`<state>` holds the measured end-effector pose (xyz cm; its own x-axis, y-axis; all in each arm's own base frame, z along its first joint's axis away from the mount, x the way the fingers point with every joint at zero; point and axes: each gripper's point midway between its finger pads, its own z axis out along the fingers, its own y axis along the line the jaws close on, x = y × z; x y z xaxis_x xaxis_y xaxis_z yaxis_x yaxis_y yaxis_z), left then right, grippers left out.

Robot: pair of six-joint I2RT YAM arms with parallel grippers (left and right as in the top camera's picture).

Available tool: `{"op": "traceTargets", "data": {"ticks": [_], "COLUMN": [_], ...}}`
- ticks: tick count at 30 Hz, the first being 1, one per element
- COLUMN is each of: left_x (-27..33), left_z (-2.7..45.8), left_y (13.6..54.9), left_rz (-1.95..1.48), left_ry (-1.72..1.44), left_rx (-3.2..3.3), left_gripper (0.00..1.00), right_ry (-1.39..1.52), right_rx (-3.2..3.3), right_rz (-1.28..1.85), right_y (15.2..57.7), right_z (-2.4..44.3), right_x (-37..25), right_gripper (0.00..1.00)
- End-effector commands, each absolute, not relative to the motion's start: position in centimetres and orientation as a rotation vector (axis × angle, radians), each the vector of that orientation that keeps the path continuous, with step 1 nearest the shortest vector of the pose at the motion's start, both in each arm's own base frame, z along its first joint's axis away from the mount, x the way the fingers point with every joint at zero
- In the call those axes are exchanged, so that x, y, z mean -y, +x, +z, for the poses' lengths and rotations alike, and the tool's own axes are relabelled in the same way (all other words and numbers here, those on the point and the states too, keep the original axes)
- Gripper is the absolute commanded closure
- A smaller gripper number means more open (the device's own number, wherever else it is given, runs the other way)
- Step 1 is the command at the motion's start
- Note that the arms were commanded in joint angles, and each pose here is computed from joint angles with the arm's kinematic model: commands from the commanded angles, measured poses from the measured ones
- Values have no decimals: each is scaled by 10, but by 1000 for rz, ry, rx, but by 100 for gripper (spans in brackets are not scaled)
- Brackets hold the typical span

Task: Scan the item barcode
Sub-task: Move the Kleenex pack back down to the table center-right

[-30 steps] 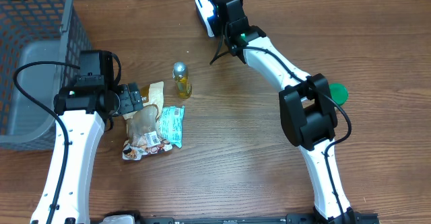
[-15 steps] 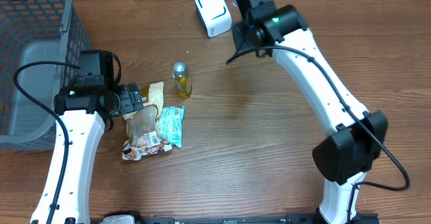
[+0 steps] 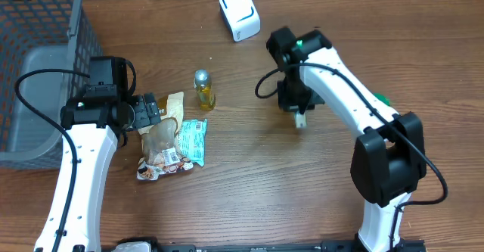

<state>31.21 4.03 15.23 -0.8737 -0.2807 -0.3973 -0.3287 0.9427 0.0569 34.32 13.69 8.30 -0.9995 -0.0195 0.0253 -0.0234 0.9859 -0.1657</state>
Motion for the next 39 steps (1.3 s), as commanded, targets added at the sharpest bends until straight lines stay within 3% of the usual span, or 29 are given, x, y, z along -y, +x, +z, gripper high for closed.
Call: {"op": "traceTargets", "data": {"ticks": [1,9,11,14,15,20,29,36,39], "left_x": [-40,-40,-40,-40,-40,-40,-40,-39,-39], "left_z": [159,159,159,159,159,159,159,159,159], "left_y": [316,316,316,316,316,316,316,316,316], "left_rz": [168,167,168,167,167,167,168,166,166], "left_ry": [-422,-422,-422,-422,-422,-422,-422,-416,-416], "left_rx": [-2694,-2694,-2694,-2694,-2694,-2694,-2694,-2695,-2695], "left_gripper": [0,0,0,0,0,0,0,0,0], "right_ry": [-6,-8,-8,-8,-9,-9,-16,-18,-10], "right_rx": [3059,3046,3048,3053,3056,3065,3120,3296,3287], "right_rz": [282,334,339,338,336,332,299,166,43], "right_y": [333,328,329,330,331,332,345,386,385], "right_z": [60,45,45,45,45,45,43,43,42], "right_x": [-129,-120,-119,-119,-119,-120,-126,-147,-161], "right_gripper": [86,85,80,69,60,37,36,37,37]}}
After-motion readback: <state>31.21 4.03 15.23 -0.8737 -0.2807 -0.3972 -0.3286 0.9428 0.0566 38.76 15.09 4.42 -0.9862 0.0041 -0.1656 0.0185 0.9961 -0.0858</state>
